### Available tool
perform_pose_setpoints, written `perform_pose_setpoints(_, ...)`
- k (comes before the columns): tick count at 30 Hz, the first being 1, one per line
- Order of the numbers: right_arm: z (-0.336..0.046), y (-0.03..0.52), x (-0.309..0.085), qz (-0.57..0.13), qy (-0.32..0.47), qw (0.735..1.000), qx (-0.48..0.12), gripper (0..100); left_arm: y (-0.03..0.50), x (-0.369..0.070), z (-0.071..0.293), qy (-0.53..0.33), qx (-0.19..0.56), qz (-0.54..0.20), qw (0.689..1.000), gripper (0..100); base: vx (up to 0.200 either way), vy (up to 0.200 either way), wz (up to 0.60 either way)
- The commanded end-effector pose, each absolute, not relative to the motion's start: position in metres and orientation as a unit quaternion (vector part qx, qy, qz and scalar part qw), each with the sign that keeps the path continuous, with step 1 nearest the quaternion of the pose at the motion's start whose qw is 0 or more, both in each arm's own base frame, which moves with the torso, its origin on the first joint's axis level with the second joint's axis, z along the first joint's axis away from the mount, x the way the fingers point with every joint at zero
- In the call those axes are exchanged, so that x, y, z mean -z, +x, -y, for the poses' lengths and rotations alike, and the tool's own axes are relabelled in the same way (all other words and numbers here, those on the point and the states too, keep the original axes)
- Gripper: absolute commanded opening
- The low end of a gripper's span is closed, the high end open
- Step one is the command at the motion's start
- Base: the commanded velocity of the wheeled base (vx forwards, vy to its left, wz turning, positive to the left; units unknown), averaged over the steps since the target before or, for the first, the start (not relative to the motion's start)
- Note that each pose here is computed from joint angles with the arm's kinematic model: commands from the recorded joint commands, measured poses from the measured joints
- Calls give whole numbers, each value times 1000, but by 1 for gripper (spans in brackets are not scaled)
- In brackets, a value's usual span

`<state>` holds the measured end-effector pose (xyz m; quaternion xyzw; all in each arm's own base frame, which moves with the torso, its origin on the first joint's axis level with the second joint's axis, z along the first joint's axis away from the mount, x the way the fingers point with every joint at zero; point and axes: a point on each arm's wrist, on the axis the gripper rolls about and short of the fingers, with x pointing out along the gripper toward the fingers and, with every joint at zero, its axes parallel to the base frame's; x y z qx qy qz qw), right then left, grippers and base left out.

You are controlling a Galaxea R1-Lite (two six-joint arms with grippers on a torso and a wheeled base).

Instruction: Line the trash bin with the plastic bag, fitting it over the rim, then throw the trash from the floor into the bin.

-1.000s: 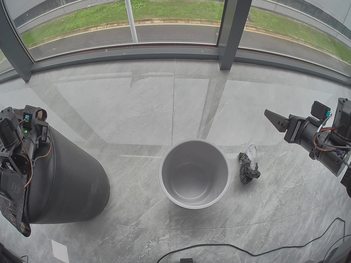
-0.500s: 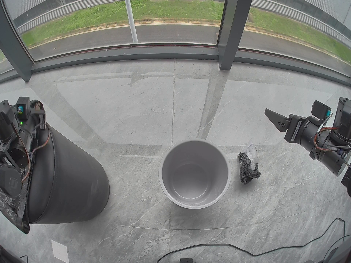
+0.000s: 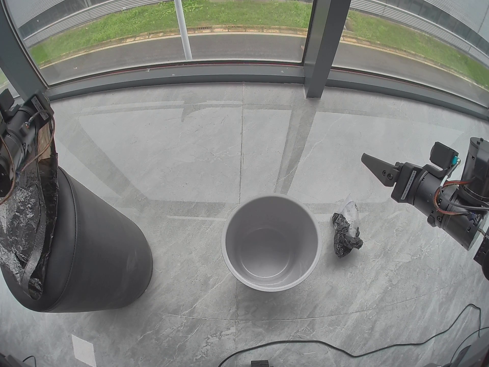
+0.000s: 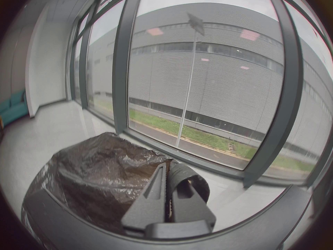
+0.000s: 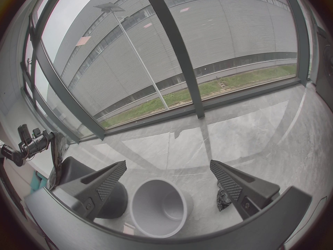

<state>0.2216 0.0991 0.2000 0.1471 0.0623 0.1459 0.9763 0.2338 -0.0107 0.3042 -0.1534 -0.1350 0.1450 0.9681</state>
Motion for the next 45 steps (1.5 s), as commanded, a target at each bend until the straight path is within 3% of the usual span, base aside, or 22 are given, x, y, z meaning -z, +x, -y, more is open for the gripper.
perform_pose_setpoints(1, -126, 210, -200, -77, 150, 959, -226, 100, 164, -369, 24, -285, -49, 188, 939, 0, 0, 0, 0)
perform_pose_setpoints(2, -127, 209, -200, -77, 150, 959, -228, 100, 163, -370, 24, -287, -45, 187, 938, 0, 0, 0, 0)
perform_pose_setpoints(3, -138, 203, -201, -82, 148, 950, -264, 100, 145, -376, 32, -324, 18, 158, 933, 0, 0, 0, 0)
perform_pose_setpoints(6, -154, 199, -204, -87, 146, 940, -297, 100, 126, -378, 40, -356, 100, 105, 923, 0, 0, 0, 0)
perform_pose_setpoints(18, -206, 188, -190, -119, 128, 914, -367, 100, 115, -399, 76, -398, 234, 44, 886, 0, 0, 0, 0)
perform_pose_setpoints(32, -226, 184, -174, -145, 110, 903, -389, 100, 122, -403, 101, -454, 263, 4, 851, 0, 0, 0, 0)
perform_pose_setpoints(45, -289, 210, -136, -178, 85, 893, -404, 100, 115, -403, 103, -465, 282, -10, 839, 0, 0, 0, 0)
